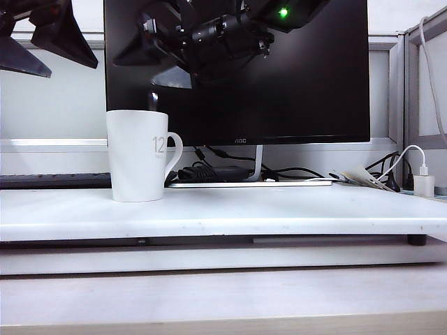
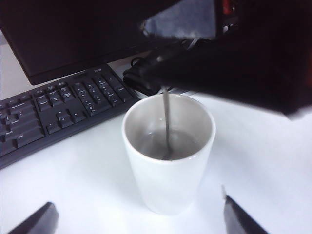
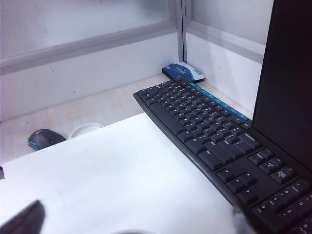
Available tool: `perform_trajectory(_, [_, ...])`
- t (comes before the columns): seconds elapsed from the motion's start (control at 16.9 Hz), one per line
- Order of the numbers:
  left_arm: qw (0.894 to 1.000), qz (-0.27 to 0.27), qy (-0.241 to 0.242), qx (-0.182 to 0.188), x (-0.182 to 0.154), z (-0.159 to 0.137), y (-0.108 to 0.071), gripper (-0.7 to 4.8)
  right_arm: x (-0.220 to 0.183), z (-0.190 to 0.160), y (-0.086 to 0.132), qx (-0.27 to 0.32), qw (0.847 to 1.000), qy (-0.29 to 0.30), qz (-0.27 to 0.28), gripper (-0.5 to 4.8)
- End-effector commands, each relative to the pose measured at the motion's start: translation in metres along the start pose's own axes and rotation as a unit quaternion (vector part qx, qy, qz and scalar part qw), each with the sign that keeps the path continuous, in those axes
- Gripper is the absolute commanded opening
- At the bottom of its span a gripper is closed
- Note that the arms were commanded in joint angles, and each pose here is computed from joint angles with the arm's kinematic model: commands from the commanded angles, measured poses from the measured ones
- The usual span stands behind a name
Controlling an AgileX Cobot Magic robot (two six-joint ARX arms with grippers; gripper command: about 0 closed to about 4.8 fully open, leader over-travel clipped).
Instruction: Pick up a spoon and stir the liquid in the cup.
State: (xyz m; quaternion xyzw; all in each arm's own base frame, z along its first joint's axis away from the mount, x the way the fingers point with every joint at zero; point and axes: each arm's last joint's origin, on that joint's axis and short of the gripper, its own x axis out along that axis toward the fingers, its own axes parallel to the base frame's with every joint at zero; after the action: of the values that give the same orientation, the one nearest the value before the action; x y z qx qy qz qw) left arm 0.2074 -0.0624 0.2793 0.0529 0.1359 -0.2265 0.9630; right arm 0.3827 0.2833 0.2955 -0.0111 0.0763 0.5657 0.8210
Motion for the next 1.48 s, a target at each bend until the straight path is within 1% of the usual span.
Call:
perform_trajectory(0.06, [1.0, 0.001, -0.01, 0.002, -0.001, 0.004, 0.0, 4.66, -0.005, 0.011, 0.003, -0.013, 1.0, -0.016, 0.001, 4.63])
perform_trajectory(0.18, [1.0, 0.002, -0.016, 0.003, -0.001, 0.005, 0.0, 4.66, -0.017, 0.031, 0.008, -0.026, 0.999, -0.036, -0.005, 4.63])
perform_trajectory(0.3, [0.998, 0.006, -0.057, 0.01, -0.008, 0.015, 0.0, 4.66, -0.05, 0.069, 0.017, -0.045, 0.996, -0.066, -0.037, 4.63])
perform_trajectory(0.41, [0.992, 0.015, -0.125, 0.021, -0.031, 0.03, -0.002, 4.66, -0.106, 0.114, 0.027, -0.064, 0.987, -0.1, -0.106, 4.63])
perform_trajectory(0.47, [0.988, 0.024, -0.148, 0.024, -0.043, 0.035, -0.004, 4.66, -0.128, 0.129, 0.032, -0.071, 0.983, -0.113, -0.127, 4.63])
perform_trajectory(0.53, [0.983, 0.046, -0.176, 0.026, -0.062, 0.04, -0.005, 4.66, -0.161, 0.148, 0.041, -0.08, 0.976, -0.129, -0.157, 4.63])
perform_trajectory(0.59, [0.977, 0.057, -0.205, 0.026, -0.082, 0.044, -0.008, 4.66, -0.196, 0.164, 0.053, -0.086, 0.968, -0.14, -0.188, 4.63])
perform_trajectory(0.65, [0.971, 0.054, -0.233, 0.01, -0.104, 0.046, -0.012, 4.66, -0.23, 0.176, 0.069, -0.09, 0.963, -0.143, -0.209, 4.63])
perform_trajectory(0.71, [0.965, 0.055, -0.256, -0.018, -0.122, 0.045, -0.015, 4.66, -0.258, 0.182, 0.085, -0.089, 0.959, -0.141, -0.227, 4.63])
perform_trajectory(0.77, [0.955, 0.073, -0.282, -0.056, -0.147, 0.041, -0.018, 4.66, -0.292, 0.187, 0.107, -0.095, 0.953, -0.133, -0.256, 4.63])
perform_trajectory(0.83, [0.947, 0.091, -0.298, -0.073, -0.165, 0.035, -0.021, 4.66, -0.317, 0.187, 0.126, -0.107, 0.946, -0.123, -0.281, 4.63])
perform_trajectory(0.89, [0.941, 0.103, -0.313, -0.075, -0.19, 0.024, -0.026, 4.66, -0.349, 0.184, 0.157, -0.109, 0.933, -0.108, -0.327, 4.63])
perform_trajectory(0.94, [0.941, 0.097, -0.315, -0.073, -0.208, 0.01, -0.031, 4.66, -0.372, 0.174, 0.187, -0.108, 0.925, -0.082, -0.355, 4.63])
perform_trajectory(1.0, [0.946, 0.077, -0.307, -0.07, -0.222, -0.005, -0.036, 4.66, -0.387, 0.161, 0.212, -0.102, 0.917, -0.057, -0.38, 4.63])
perform_trajectory(1.06, [0.956, 0.057, -0.278, -0.08, -0.223, -0.007, -0.038, 4.66, -0.397, 0.147, 0.23, -0.094, 0.911, -0.027, -0.4, 4.63])
perform_trajectory(1.12, [0.96, 0.039, -0.261, -0.09, -0.224, -0.007, -0.039, 4.65, -0.406, 0.129, 0.248, -0.078, 0.907, -0.005, -0.413, 4.63])
perform_trajectory(1.18, [0.961, 0.024, -0.257, -0.101, -0.223, -0.008, -0.039, 4.65, -0.411, 0.107, 0.261, -0.064, 0.909, 0.002, -0.412, 4.63])
perform_trajectory(1.24, [0.964, 0.024, -0.244, -0.106, -0.221, -0.011, -0.039, 4.65, -0.415, 0.078, 0.274, -0.058, 0.908, -0.005, -0.414, 4.63])
perform_trajectory(1.3, [0.966, 0.025, -0.235, -0.106, -0.218, -0.013, -0.039, 4.65, -0.416, 0.065, 0.278, -0.059, 0.908, -0.01, -0.415, 4.63])
perform_trajectory(1.36, [0.969, 0.035, -0.216, -0.111, -0.208, -0.021, -0.037, 4.65, -0.414, 0.036, 0.281, -0.052, 0.908, -0.03, -0.415, 4.63])
perform_trajectory(1.48, [0.976, 0.035, -0.179, -0.118, -0.185, -0.037, -0.035, 4.66, -0.407, -0.007, 0.275, -0.019, 0.907, -0.078, -0.413, 4.63])
